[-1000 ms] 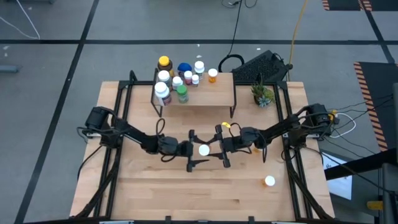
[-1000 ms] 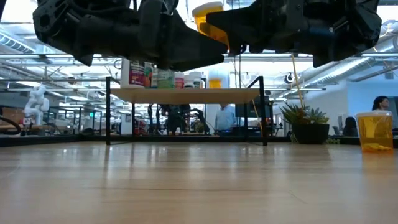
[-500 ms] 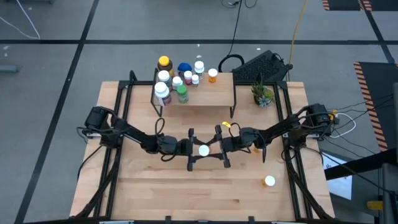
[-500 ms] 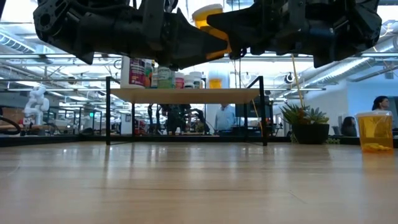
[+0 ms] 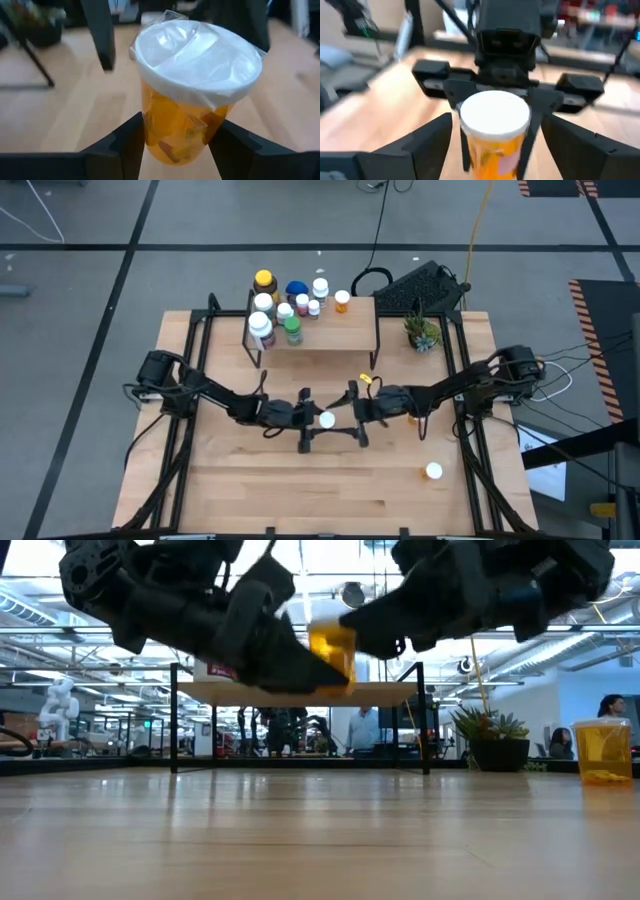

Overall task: Pick and place medicine bottles onto shelf by color
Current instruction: Put the top left orange pill bottle on the shelf, aligned with the other orange pill bottle

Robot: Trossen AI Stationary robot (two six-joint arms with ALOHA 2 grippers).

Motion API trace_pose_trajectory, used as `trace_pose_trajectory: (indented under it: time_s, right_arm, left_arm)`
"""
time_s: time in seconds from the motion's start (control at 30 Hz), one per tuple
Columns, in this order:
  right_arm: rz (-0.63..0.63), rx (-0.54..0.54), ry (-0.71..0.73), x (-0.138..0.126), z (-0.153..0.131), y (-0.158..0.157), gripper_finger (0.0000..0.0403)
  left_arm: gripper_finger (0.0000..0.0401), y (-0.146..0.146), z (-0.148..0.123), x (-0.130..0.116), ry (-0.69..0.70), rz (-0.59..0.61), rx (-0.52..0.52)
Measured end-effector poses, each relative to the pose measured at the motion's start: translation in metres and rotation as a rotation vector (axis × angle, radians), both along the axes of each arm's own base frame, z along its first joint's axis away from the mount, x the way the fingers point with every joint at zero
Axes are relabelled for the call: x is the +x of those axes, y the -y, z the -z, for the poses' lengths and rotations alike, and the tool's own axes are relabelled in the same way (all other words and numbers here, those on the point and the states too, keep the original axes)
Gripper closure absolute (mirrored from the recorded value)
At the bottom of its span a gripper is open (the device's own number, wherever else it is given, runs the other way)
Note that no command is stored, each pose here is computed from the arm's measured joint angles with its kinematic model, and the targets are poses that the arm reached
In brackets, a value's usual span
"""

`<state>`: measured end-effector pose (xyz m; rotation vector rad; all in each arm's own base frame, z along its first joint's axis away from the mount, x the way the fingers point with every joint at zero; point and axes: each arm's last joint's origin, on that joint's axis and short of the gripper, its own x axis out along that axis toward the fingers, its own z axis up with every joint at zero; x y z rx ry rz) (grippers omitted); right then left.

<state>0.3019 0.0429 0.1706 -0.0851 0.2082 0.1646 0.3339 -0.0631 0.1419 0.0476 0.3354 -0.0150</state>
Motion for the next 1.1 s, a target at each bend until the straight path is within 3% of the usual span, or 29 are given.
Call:
trace_pose_trajectory:
  time_s: [0.23, 0.47, 0.9, 1.1]
  right_arm:
    - [0.014, -0.102, -0.228, 0.025, -0.012, -0.007, 0.0097]
    - [0.030, -0.145, -0.238, 0.030, -0.018, -0.007, 0.0110]
    - [0.023, -0.165, -0.265, 0.029, -0.016, -0.006, 0.0204]
    - [0.033, -0.137, -0.292, 0.027, -0.016, -0.005, 0.0199]
  left_arm:
    - [0.0217, -0.003, 0.008, -0.003, -0.091, -0.021, -0.017]
    - [0.0204, -0.003, 0.010, -0.004, -0.107, -0.029, -0.034]
    - [0.0201, -0.003, 0.009, -0.003, -0.103, -0.036, -0.050]
    - [0.0173, -0.003, 0.005, -0.003, -0.082, -0.050, -0.052]
